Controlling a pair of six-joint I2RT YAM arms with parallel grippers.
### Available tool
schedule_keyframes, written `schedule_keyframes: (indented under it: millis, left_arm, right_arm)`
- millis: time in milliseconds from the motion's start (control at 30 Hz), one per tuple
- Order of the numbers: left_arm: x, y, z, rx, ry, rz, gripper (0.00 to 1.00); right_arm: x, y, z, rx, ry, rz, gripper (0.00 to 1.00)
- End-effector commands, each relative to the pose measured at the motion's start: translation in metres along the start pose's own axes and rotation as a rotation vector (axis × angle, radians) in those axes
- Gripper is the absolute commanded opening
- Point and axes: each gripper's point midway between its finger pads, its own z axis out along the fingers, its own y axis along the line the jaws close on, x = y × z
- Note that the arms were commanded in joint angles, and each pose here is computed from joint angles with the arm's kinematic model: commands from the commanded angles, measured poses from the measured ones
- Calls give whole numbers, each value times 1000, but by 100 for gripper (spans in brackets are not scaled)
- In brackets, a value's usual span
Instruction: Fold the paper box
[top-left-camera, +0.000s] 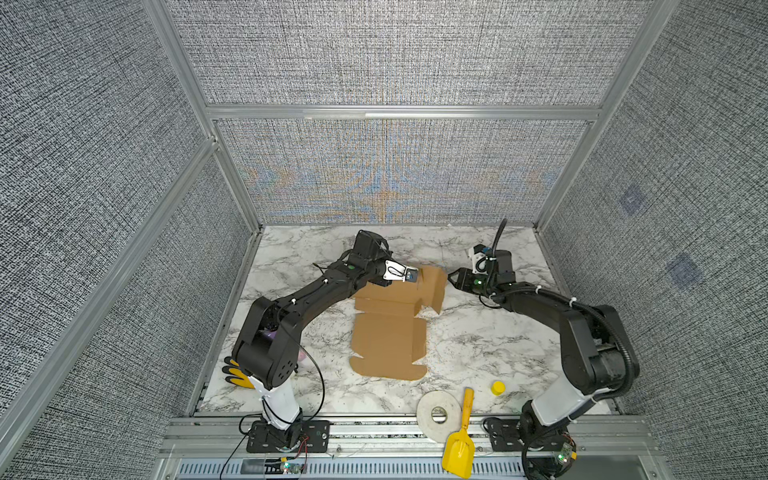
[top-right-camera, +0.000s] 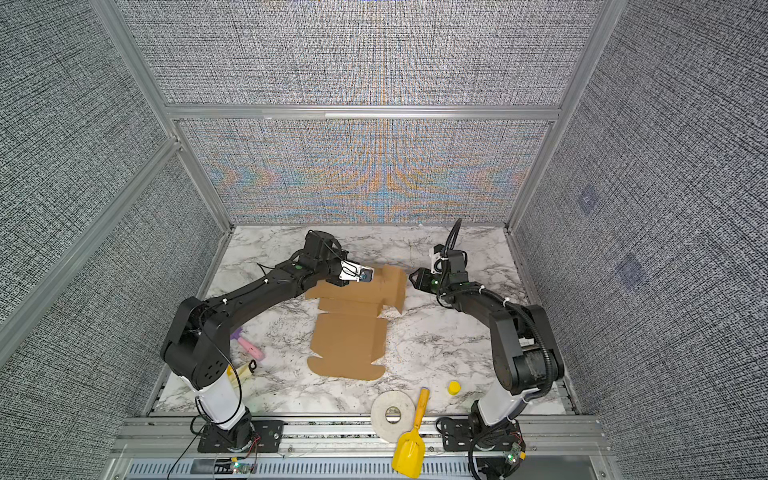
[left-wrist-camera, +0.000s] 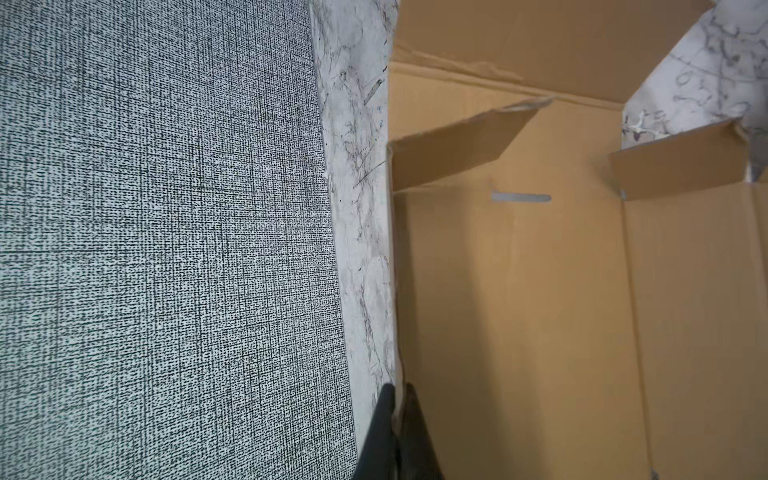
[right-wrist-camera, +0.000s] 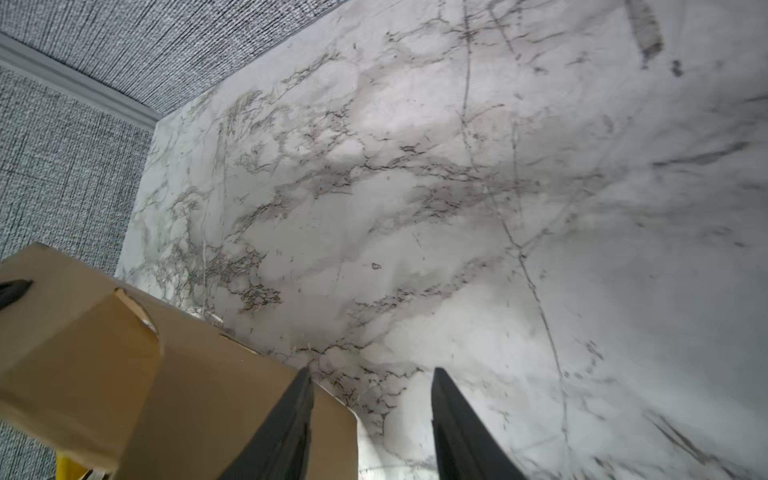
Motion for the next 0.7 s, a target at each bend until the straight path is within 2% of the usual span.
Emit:
schedule_keyframes:
  millis: [0,267,667]
  left_arm:
    - [0,-1,-3,3,-6,22,0]
    - [8,7,-3,-27,-4,21,0]
    - [17,10,-1,-34,9,-12,0]
  right_arm:
    - [2,19,4,-106,34,-52,48]
    - [23,41,19,-191,149,-71,49]
    - [49,73,17,-299,206,-121,48]
